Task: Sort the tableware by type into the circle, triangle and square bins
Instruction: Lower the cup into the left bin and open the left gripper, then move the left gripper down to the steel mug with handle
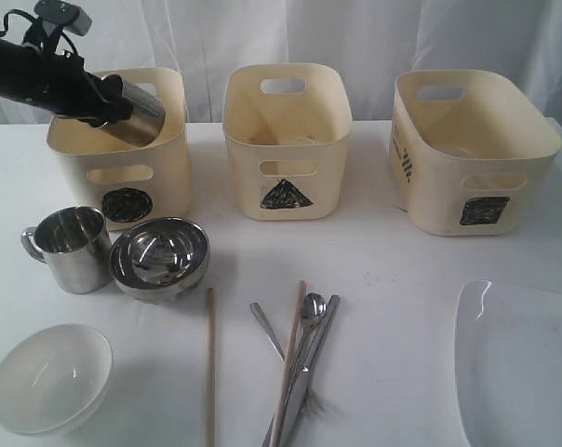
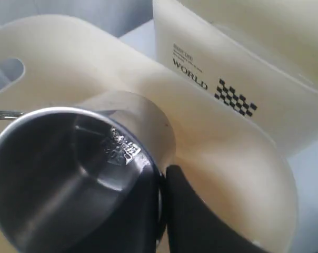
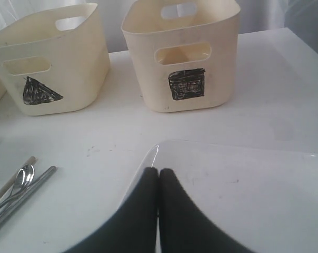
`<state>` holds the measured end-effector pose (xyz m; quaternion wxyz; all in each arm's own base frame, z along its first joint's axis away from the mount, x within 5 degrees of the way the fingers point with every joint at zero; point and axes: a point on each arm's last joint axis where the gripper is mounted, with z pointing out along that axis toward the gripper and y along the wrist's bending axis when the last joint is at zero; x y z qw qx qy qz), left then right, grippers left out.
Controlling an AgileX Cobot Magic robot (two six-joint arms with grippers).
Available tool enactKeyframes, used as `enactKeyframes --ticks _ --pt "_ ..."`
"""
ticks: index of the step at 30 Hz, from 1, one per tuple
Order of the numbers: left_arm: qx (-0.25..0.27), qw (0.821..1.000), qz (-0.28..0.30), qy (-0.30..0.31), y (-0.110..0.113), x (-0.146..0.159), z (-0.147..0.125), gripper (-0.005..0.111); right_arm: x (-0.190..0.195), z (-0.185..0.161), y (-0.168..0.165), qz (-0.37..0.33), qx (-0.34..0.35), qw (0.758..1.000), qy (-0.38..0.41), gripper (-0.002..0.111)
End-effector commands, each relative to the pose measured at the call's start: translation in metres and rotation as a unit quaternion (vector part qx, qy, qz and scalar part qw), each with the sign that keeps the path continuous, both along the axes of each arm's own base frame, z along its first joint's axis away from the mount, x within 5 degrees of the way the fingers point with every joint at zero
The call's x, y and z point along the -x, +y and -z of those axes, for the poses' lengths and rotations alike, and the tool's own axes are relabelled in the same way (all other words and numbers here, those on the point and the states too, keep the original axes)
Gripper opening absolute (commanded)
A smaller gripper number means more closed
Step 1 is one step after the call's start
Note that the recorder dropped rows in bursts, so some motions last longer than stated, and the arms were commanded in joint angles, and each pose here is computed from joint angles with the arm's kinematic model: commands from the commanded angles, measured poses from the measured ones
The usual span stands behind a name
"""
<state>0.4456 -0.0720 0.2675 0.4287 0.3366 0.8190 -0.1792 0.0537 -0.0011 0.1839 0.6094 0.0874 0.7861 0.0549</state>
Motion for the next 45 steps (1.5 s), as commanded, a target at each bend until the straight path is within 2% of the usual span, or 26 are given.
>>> enactKeyframes --ticks 1,4,7,14,18,20,23,24,25,28,31,33,35,37,42,45 --pt "-0.005 0.999 0.028 0.022 -0.005 0.007 -0.002 0.026 0.0 0.001 0.0 -0.001 -0.001 1.0 -0.002 0.0" --pt "0.015 0.999 0.02 0.027 -0.006 0.006 -0.004 0.048 0.0 0.001 0.0 -0.001 -0.001 1.0 -0.002 0.0" --pt "0.029 0.999 0.017 0.031 -0.007 0.006 -0.006 0.059 0.0 0.001 0.0 -0.001 -0.001 1.0 -0.002 0.0" --pt "0.037 0.999 0.009 0.019 -0.006 0.013 -0.023 0.059 0.0 0.001 0.0 -0.001 -0.001 1.0 -0.002 0.0" --pt "0.036 0.999 0.002 -0.018 -0.004 0.022 -0.05 0.047 0.0 0.001 0.0 -0.001 -0.001 1.0 -0.002 0.0" --pt "0.037 0.999 0.002 -0.039 -0.003 0.031 -0.068 0.033 0.0 0.001 0.0 -0.001 -0.001 1.0 -0.002 0.0" --pt "0.016 0.998 0.023 -0.063 -0.003 0.05 -0.094 0.005 0.0 0.001 0.0 -0.001 -0.001 1.0 -0.002 0.0" --pt "0.006 0.997 0.034 -0.065 -0.003 0.056 -0.099 0.0 0.0 0.001 0.0 -0.001 -0.001 1.0 -0.002 0.0" --pt "0.002 0.997 0.041 -0.066 -0.003 0.063 -0.106 0.0 0.0 0.001 0.0 -0.001 -0.001 1.0 -0.002 0.0" --pt "0.016 0.999 0.044 -0.021 -0.003 0.082 -0.117 0.0 0.0 0.001 0.0 -0.001 -0.001 1.0 -0.002 0.0" --pt "0.018 0.995 0.068 0.072 -0.005 0.1 -0.113 0.0 0.0 0.001 0.0 -0.001 -0.001 1.0 -0.002 0.0" --pt "0.003 0.984 0.081 0.156 -0.004 0.112 -0.105 0.0 0.0 0.001 0.0 -0.001 -0.001 1.0 -0.002 0.0" --pt "-0.005 0.968 0.061 0.242 -0.001 0.121 -0.092 0.0 0.0 0.001 0.0 -0.001 -0.001 1.0 -0.002 0.0" --pt "0.007 0.954 0.033 0.298 0.0 0.126 -0.083 0.0 0.0 0.001 0.0 -0.001 -0.001 1.0 -0.002 0.0" --pt "0.015 0.938 0.043 0.345 -0.01 0.144 -0.064 0.0 0.0 0.001 0.0 -0.001 -0.001 1.0 -0.002 0.0" --pt "0.017 0.93 0.029 0.366 -0.016 0.151 -0.046 0.0 0.0 0.001 0.0 -0.001 -0.001 1.0 -0.002 0.0"
